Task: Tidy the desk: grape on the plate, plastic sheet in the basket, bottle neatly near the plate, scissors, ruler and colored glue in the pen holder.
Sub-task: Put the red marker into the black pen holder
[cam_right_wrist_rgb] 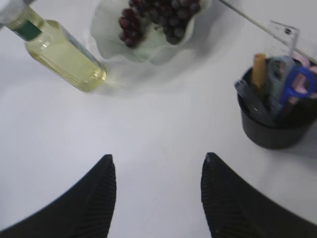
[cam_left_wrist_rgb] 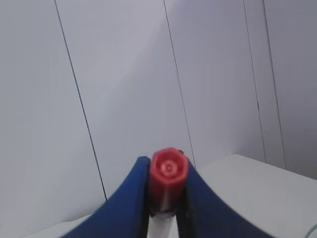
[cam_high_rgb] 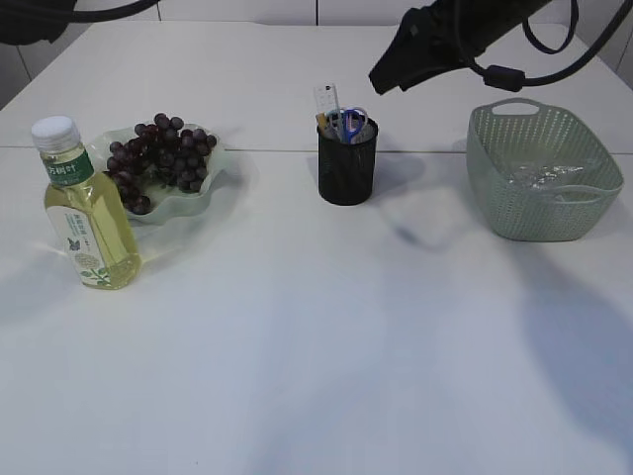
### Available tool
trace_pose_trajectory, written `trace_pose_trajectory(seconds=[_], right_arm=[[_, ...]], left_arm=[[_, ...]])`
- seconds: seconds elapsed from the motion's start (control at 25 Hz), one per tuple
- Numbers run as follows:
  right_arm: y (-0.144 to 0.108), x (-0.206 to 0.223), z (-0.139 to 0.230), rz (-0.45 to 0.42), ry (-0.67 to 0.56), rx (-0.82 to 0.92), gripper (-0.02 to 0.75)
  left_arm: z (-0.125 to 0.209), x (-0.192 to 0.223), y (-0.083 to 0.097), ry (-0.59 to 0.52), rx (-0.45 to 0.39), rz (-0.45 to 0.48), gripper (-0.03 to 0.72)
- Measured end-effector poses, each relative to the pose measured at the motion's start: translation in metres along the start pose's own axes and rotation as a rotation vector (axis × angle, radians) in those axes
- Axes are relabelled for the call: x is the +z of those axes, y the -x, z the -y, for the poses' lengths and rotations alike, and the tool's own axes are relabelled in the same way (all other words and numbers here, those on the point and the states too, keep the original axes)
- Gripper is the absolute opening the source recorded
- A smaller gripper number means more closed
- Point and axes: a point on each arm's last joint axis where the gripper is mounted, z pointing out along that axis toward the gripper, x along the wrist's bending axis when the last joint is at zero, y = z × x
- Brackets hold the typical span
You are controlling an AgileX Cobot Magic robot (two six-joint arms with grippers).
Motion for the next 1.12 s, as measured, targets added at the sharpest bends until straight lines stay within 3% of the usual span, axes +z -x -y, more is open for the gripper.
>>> trace_pose_trajectory(seconds=[0.4,0.92,1.12], right_arm=[[0.024,-0.005,0.022,0.285,-0.226,0.13,0.42],[0.039,-0.022,0.032,0.566,-0.3,0.337,0.42],[0.036,-0.035,0.03,0.62,-0.28,0.373,0.405]], left_arm=[[-0.005,0.007,-0.001,-0.152,-0.024,0.02,0.094],[-0.018,0.013,-0.004,-0.331,-0.134,0.03,0.094],[-0.017,0.018,-0.003,-0.367,-0.156,0.037,0.094]])
